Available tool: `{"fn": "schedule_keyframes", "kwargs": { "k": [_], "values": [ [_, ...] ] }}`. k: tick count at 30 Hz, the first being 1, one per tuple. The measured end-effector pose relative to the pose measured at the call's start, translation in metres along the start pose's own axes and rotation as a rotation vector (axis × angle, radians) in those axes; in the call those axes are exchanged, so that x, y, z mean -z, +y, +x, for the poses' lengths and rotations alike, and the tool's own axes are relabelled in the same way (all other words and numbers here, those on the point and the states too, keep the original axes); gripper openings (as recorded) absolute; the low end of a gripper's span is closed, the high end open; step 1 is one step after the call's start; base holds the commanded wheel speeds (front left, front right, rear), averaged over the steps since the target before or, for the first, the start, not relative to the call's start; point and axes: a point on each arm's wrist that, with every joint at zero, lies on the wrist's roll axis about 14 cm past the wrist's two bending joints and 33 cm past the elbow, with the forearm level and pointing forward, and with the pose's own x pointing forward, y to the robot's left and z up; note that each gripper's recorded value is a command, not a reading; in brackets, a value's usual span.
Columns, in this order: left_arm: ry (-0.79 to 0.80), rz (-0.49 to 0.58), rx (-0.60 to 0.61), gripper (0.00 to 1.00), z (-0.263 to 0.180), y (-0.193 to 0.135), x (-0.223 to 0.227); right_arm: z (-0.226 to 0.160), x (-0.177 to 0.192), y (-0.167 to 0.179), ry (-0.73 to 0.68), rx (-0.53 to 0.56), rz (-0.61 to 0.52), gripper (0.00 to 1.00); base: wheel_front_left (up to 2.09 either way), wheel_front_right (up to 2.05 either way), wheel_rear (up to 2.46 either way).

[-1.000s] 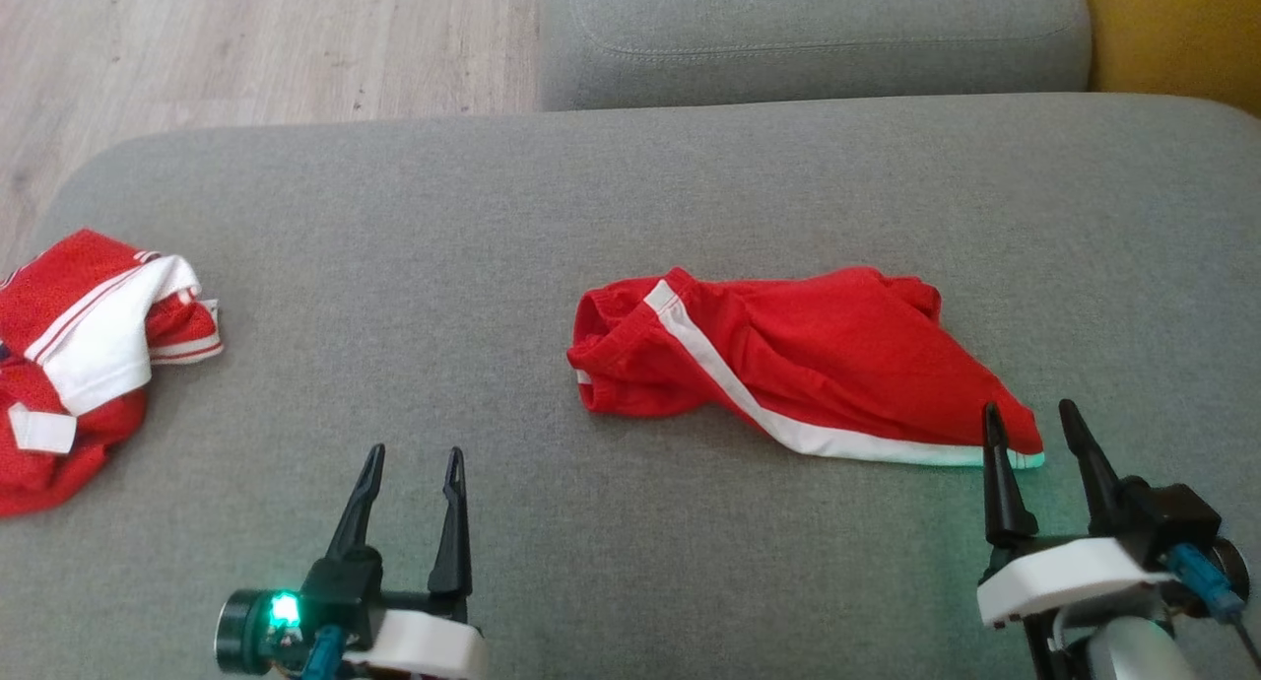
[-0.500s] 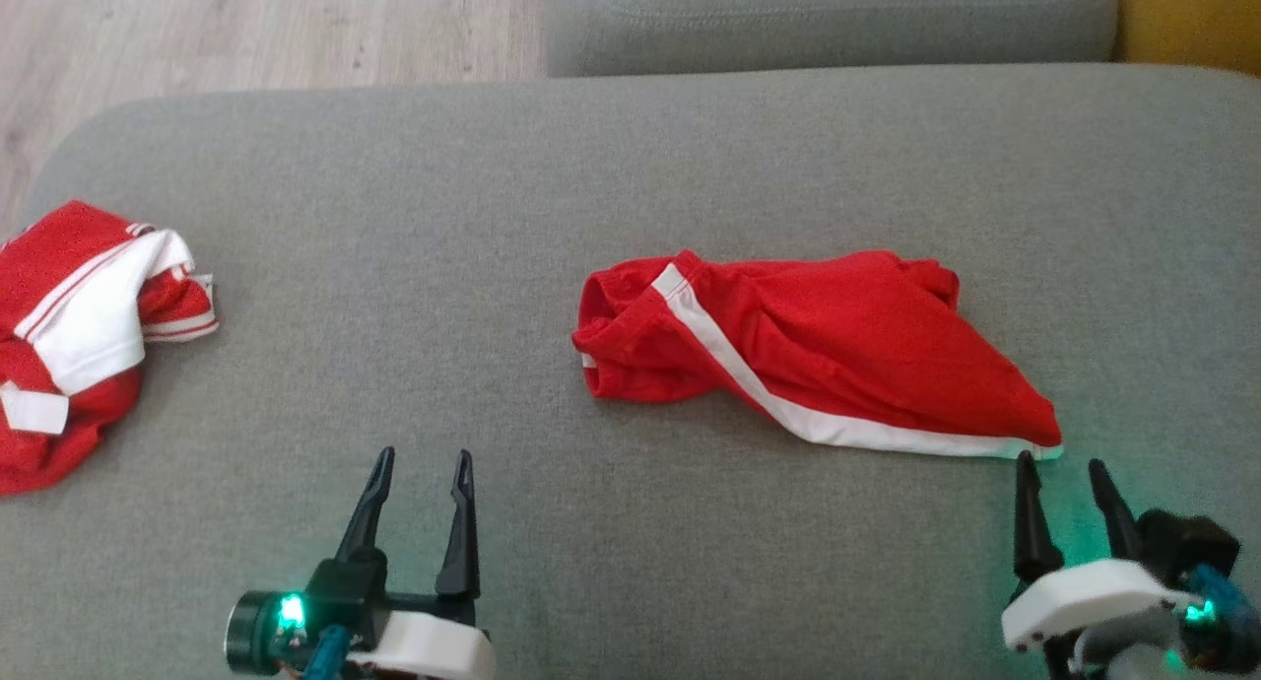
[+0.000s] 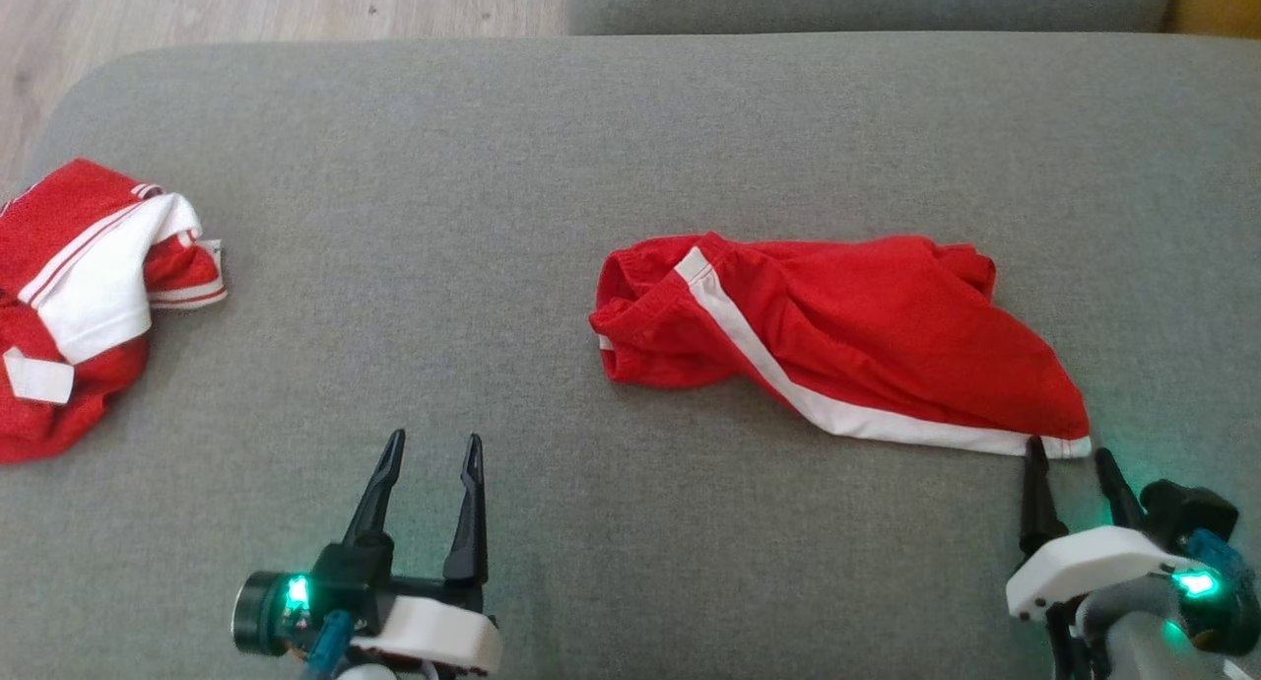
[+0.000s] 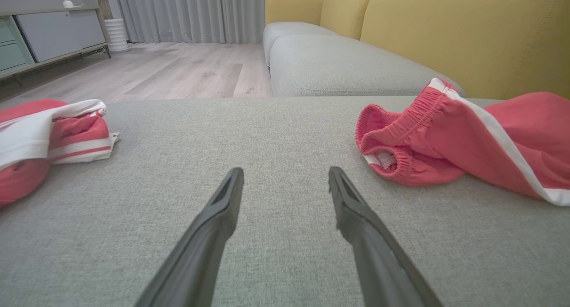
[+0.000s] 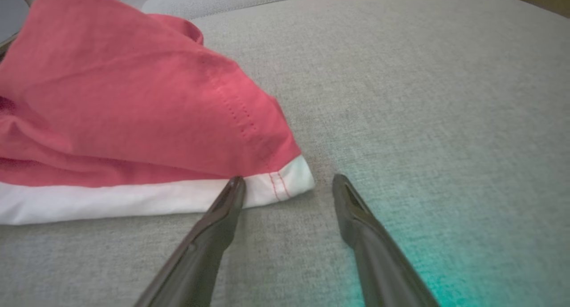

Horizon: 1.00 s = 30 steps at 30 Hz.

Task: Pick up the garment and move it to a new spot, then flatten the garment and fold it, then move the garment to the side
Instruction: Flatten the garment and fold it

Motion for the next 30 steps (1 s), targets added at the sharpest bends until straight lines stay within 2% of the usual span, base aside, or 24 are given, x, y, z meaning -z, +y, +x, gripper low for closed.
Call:
{"fn": "schedule_keyframes", "kwargs": {
  "k": [8, 9, 11, 12, 13, 14, 15, 20, 25, 30],
  "values": [
    [0.013, -0.008, 0.004, 1.00, 0.002, -0.001, 0.004, 0.006, -0.001, -0.004, 0.000, 0.020, 0.037, 1.00, 0.00, 0.00, 0.00],
    [0.015, -0.008, 0.005, 1.00, 0.002, -0.002, 0.005, 0.006, -0.001, -0.003, 0.001, 0.020, 0.041, 0.94, 0.00, 0.00, 0.00],
    [0.018, -0.010, 0.011, 1.00, 0.003, -0.003, 0.005, 0.007, 0.000, -0.003, 0.006, 0.018, 0.047, 0.62, 0.00, 0.00, 0.00],
    [0.018, -0.010, 0.016, 1.00, 0.004, -0.003, 0.006, 0.007, 0.001, -0.003, 0.007, 0.018, 0.047, 0.62, 0.00, 0.00, 0.00],
    [0.018, -0.010, 0.016, 1.00, 0.005, -0.003, 0.005, 0.008, 0.002, -0.002, 0.011, 0.017, 0.050, 0.40, 0.00, 0.00, 0.00],
    [0.017, -0.009, 0.017, 1.00, 0.006, -0.003, 0.005, 0.009, 0.002, -0.001, 0.013, 0.013, 0.052, 0.25, 0.00, 0.00, 0.00],
    [0.014, -0.008, 0.017, 1.00, 0.007, -0.003, 0.004, 0.010, 0.003, 0.001, 0.017, 0.009, 0.058, 0.00, 0.00, 0.00, 0.00],
    [0.009, -0.007, 0.018, 1.00, 0.011, -0.003, 0.002, 0.013, 0.000, 0.001, 0.011, 0.015, 0.077, 0.00, 0.00, 0.00, 0.00],
    [-0.030, -0.062, 0.054, 1.00, 0.014, -0.014, -0.011, 0.008, -0.011, -0.011, -0.035, 0.052, 0.108, 0.00, 0.00, 0.00, 0.00],
    [-0.083, -0.189, 0.219, 1.00, 0.023, -0.057, -0.034, -0.008, -0.003, -0.025, -0.036, 0.085, 0.122, 0.00, 0.00, 0.00, 0.00]
  ]
}}
